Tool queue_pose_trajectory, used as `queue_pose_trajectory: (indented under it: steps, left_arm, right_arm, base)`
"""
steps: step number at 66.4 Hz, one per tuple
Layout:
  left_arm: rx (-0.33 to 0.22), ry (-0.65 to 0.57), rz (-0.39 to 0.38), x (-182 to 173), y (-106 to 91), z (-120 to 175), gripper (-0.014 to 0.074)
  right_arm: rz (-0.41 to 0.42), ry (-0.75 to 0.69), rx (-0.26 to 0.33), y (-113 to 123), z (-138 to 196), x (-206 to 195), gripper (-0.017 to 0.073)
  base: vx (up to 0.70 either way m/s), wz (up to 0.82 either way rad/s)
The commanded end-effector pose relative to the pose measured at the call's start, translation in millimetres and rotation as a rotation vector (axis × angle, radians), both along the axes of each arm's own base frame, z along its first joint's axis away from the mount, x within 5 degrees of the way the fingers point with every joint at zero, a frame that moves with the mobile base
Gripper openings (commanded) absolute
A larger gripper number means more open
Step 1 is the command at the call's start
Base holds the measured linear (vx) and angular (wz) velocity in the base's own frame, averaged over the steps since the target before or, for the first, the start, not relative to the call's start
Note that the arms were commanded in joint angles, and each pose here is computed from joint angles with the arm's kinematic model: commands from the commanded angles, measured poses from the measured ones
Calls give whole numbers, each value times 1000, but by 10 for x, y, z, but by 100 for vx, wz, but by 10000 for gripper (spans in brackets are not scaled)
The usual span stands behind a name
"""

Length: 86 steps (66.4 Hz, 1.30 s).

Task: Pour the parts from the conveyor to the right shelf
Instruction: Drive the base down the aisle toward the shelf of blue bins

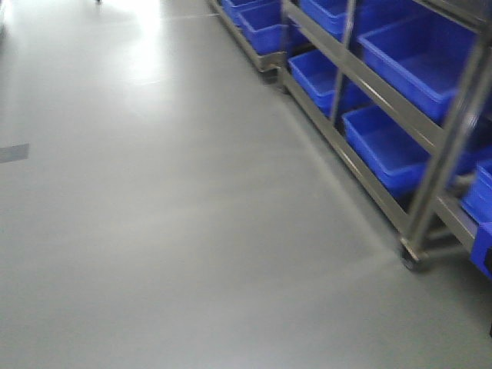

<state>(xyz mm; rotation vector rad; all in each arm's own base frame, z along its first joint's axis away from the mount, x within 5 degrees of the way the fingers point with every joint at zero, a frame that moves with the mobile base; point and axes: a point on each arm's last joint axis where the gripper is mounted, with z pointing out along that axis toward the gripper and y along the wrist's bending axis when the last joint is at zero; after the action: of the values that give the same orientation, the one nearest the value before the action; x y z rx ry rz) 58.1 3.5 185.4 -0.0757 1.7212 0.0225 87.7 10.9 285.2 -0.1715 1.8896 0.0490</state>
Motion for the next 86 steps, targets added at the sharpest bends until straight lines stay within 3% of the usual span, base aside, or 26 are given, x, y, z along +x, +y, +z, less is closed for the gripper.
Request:
queue_pose_trajectory:
  steps: [1,26,86]
  left_arm:
    - [-12,-78,-1,12,-2,122,-6]
    - [-12,-78,-1,12,-2,122,-6]
    - [-12,-78,-1,12,-2,122,-6]
  right_arm:
    - [-25,-94,-2,-22,155,34,-5]
    - [-25,-94,-1,-22,155,34,-5]
    - [-25,-94,-1,-22,155,34,-5]
  base:
    - [76,50]
    - [77,33]
    - [72,8]
